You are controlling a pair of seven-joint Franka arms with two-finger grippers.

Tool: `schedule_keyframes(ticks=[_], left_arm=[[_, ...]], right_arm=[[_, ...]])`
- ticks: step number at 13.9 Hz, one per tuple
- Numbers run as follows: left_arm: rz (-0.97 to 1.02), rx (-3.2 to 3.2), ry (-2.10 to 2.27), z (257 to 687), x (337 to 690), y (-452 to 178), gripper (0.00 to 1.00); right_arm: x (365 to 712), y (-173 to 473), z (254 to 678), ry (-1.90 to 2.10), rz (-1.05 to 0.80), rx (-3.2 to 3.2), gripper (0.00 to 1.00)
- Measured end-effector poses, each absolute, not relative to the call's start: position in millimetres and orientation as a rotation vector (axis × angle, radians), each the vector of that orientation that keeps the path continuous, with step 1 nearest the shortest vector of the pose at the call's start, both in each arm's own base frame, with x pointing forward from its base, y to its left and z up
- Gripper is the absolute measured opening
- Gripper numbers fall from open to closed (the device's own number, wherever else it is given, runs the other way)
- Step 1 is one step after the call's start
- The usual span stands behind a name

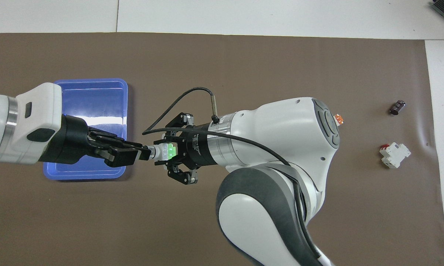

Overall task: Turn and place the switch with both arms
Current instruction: 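Close the left gripper on the switch held by the right gripper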

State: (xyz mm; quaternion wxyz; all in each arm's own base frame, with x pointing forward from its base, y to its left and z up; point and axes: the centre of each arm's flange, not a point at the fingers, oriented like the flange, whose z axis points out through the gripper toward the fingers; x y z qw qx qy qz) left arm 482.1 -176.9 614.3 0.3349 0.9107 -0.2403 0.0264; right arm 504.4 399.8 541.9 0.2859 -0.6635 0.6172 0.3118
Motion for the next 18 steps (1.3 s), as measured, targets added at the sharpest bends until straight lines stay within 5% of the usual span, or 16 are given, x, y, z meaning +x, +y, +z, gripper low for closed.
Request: schedule_keyframes(ticks=[6, 18], left_arm=[[0.022, 2.391, -0.498, 612.0, 480.4, -175.7, 0.1], [-0.419, 2.361, 0.656, 623.1, 472.3, -178.9, 0.1]], right_arm=[[503.9, 399.7, 541.0, 1.651, 0.842, -1.78, 0.41], [499.8, 392.6, 553.7, 1.633, 0.871, -1.802, 0.41]])
